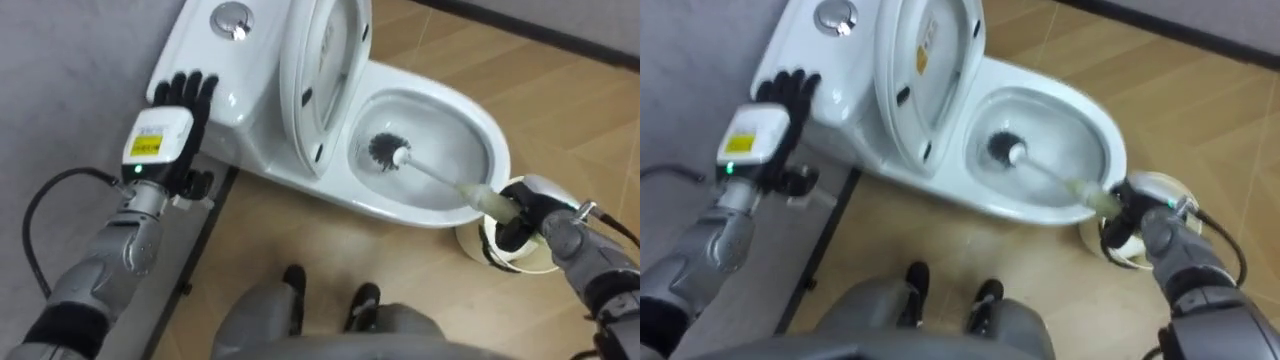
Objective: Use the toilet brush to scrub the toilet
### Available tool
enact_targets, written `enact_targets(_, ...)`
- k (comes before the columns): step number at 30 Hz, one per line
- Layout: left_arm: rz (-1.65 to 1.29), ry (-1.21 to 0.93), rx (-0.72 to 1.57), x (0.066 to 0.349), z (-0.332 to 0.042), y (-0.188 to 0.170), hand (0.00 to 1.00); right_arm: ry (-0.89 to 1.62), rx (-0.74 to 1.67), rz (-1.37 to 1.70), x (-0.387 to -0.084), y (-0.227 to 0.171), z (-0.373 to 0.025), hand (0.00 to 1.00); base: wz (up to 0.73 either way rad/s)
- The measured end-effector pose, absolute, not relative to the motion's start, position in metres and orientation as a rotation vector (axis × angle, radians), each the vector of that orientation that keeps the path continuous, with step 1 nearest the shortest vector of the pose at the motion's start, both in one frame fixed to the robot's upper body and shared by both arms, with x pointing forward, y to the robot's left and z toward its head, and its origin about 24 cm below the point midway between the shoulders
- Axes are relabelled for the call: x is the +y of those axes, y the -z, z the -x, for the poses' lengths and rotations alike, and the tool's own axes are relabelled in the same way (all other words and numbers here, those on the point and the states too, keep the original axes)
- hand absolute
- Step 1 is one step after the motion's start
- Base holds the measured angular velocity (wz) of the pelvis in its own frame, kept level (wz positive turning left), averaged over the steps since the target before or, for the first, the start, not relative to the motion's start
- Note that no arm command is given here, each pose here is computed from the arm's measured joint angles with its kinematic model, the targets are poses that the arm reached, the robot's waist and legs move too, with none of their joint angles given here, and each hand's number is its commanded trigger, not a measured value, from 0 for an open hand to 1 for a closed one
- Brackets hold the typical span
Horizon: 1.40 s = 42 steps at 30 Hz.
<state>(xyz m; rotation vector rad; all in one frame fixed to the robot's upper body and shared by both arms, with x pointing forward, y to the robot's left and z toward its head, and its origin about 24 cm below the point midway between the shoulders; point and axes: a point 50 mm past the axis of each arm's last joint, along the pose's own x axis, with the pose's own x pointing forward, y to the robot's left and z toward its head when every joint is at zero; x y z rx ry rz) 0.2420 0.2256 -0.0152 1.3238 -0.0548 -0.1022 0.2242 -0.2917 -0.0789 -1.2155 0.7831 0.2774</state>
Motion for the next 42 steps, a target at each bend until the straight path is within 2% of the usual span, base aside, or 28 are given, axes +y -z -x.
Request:
enact_targets(3,-1.333,0.066,-0.114,0.222,-0.258,0.007,0.00,-0.325,0.749,1.274,-0.282,0.076,-0.233,1.00,0.14)
enact_targets(12,-1.314,-0.041,-0.206,0.220,-0.286,-0.017,0.00,-0.283,0.715,1.318,-0.279,0.064,-0.252,1.00,0.07)
enact_targets(25,-1.333,-0.089,-0.317,0.207,-0.302,-0.032,0.00,-0.280,0.563,1.572,-0.279,0.035,-0.274,1.00,0.03)
enact_targets(31,-1.246,-0.136,-0.334,0.201,-0.310,-0.041,0.00,-0.193,0.614,1.419,-0.285,0.027,-0.288,1.00,0.00)
enact_targets(34,-1.243,-0.155,-0.360,0.198,-0.319,-0.050,0.00,-0.092,0.646,1.234,-0.287,0.017,-0.302,1.00,-0.02)
enact_targets(38,-1.240,-0.231,-0.431,0.197,-0.330,-0.071,0.00,0.058,0.611,1.059,-0.293,-0.011,-0.325,1.00,-0.01)
enact_targets(42,-1.258,-0.286,-0.448,0.199,-0.334,-0.079,0.00,0.125,0.597,0.948,-0.296,-0.016,-0.327,1.00,0.07)
